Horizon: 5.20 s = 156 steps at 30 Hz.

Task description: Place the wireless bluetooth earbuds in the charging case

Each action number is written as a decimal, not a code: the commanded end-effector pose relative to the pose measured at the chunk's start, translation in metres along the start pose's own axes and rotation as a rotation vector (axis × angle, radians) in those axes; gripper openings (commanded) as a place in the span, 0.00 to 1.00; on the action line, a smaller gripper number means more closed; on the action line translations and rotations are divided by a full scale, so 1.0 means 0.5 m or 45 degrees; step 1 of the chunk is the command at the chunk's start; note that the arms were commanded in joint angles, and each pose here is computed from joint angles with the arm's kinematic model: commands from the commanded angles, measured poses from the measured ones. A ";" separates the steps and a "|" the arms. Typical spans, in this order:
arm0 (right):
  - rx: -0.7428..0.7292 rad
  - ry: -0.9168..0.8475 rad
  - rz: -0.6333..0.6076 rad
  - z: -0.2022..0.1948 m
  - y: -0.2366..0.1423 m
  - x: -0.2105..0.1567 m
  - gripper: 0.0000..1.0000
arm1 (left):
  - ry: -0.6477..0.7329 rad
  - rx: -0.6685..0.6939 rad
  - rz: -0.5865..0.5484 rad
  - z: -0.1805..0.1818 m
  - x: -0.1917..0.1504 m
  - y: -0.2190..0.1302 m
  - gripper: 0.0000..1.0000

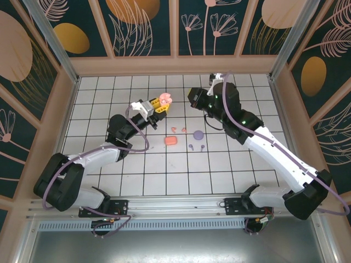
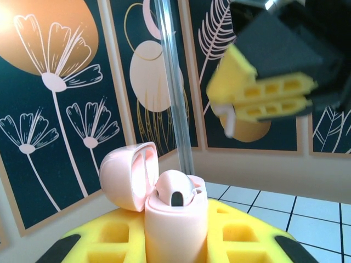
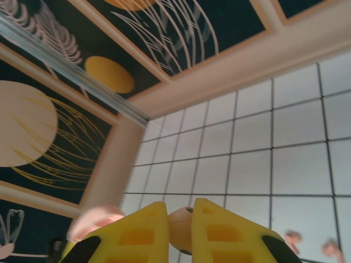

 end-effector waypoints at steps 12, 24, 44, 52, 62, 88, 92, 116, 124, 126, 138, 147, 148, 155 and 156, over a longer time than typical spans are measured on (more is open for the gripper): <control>0.363 0.071 0.054 0.070 0.045 0.021 0.13 | 0.082 -0.052 -0.092 0.007 0.016 0.033 0.00; 0.379 0.115 0.133 0.058 0.057 -0.019 0.13 | 0.155 -0.037 -0.093 0.015 0.017 0.047 0.00; 0.371 0.133 0.203 0.043 0.081 -0.045 0.13 | 0.187 -0.046 -0.096 0.019 0.028 0.056 0.00; 0.316 0.111 0.231 0.037 0.088 -0.058 0.12 | 0.191 -0.043 -0.094 0.020 0.030 0.058 0.00; 0.137 0.045 0.227 0.029 0.093 -0.077 0.09 | 0.211 -0.030 -0.088 0.022 0.037 0.058 0.00; 0.015 0.224 0.148 -0.002 0.095 -0.094 0.09 | 0.162 0.018 -0.225 0.020 0.059 0.040 0.00; 0.053 0.192 0.208 0.016 0.104 -0.103 0.09 | 0.167 0.008 -0.221 0.019 0.057 0.042 0.00; 0.062 0.166 0.243 0.035 0.089 -0.134 0.08 | 0.329 0.080 -0.292 0.014 0.072 0.015 0.00; 0.189 0.128 0.252 0.045 0.081 -0.139 0.08 | 0.505 0.095 -0.372 0.009 0.087 0.008 0.00; 0.228 0.117 0.230 0.048 0.075 -0.136 0.08 | 0.541 0.089 -0.377 0.009 0.090 0.012 0.00; 0.287 0.046 0.200 0.063 0.066 -0.124 0.08 | 0.591 0.079 -0.352 0.016 0.082 0.030 0.00; 0.262 0.031 0.198 0.053 0.057 -0.130 0.08 | 0.591 0.090 -0.337 0.021 0.080 0.036 0.00; 0.261 0.032 0.198 0.053 0.055 -0.130 0.08 | 0.591 0.092 -0.336 0.022 0.080 0.036 0.00; 0.251 0.033 0.207 0.047 0.046 -0.135 0.08 | 0.583 0.095 -0.330 0.022 0.079 0.038 0.00; 0.251 0.031 0.209 0.046 0.046 -0.136 0.08 | 0.584 0.097 -0.330 0.023 0.079 0.038 0.00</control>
Point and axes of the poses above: each hand's point on the last joint's axis, 136 mm out from that joint toward the fingers, its own y axis out along the fingers, its own z axis along the line the jaws close on, x = y × z, the point moved 9 cm from there along -y, back along the fingers, and after that the axes turned 2 degrees about y, right-handed, at the moved point
